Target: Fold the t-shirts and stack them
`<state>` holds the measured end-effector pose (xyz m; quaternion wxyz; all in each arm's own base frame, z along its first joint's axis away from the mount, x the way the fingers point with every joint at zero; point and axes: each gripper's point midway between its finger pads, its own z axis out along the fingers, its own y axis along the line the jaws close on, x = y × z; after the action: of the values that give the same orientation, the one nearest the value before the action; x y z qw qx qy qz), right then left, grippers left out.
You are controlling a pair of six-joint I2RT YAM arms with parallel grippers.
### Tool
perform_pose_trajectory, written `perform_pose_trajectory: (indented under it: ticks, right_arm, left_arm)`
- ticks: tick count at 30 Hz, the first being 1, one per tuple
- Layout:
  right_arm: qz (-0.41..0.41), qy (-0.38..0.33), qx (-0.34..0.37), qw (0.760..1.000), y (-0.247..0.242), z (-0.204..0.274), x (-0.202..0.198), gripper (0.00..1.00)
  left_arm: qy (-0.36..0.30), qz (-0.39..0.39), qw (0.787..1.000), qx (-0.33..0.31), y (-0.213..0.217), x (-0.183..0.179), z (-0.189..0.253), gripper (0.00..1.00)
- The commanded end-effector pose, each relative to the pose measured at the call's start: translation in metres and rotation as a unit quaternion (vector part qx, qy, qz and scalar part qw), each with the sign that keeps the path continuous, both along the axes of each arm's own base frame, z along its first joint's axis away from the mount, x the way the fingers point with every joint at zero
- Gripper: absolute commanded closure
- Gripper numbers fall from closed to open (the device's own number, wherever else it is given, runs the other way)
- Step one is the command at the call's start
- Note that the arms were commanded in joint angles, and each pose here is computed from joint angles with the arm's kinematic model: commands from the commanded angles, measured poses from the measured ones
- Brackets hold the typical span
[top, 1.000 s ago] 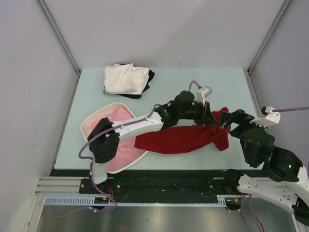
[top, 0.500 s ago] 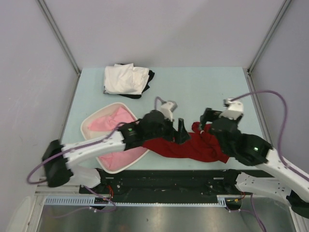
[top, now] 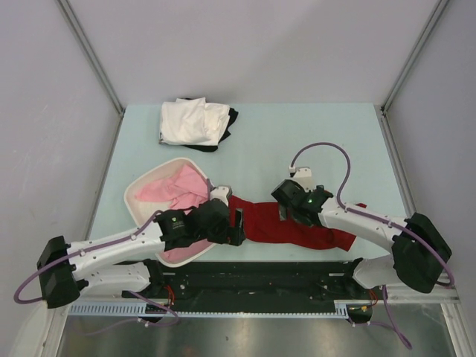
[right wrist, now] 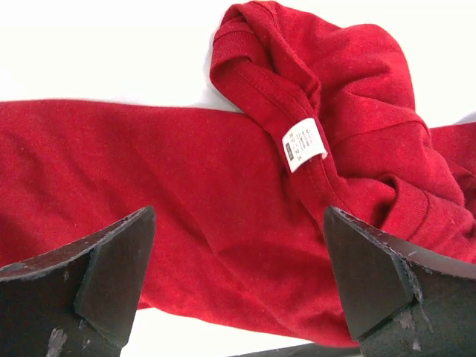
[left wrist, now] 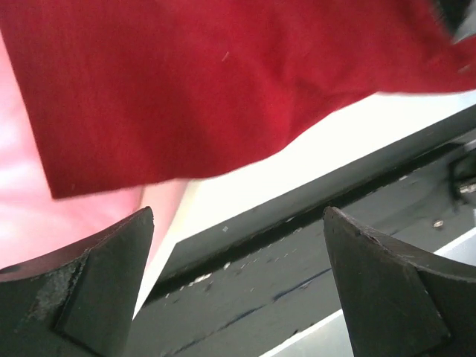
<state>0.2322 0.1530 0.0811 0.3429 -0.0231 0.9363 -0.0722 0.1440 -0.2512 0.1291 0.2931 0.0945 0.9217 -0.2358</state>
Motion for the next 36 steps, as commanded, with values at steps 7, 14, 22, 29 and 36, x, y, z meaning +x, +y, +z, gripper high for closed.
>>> perform_pose_trajectory:
  ticks: [7,14,22,29,36]
  right_arm:
    - [-0.016,0.047,0.0,0.999,0.002,-0.056,0.011,0.0]
    - [-0.06,0.091,-0.006,0.994,-0.016,-0.092,0.011,0.6]
    - [-0.151,0.06,0.041,0.986,-0.044,-0.066,0.027,1.0]
    - [-0.268,-0.019,0.116,0.956,-0.117,-0.006,0.054,1.0]
    - [-0.274,-0.029,0.144,0.95,-0.136,0.013,0.065,1.0]
  left_arm:
    - [0.046,0.009,0.999,0.026,0.005,-0.024,-0.028,0.0]
    - [0.041,0.005,0.999,0.019,0.005,-0.026,-0.024,0.0]
    - [0.021,0.005,1.0,0.014,0.006,-0.02,-0.007,0.0]
    - [-0.004,0.0,0.998,0.061,-0.009,0.001,0.002,0.0]
    - [0.014,0.016,0.997,0.075,-0.026,0.031,-0.014,0.0]
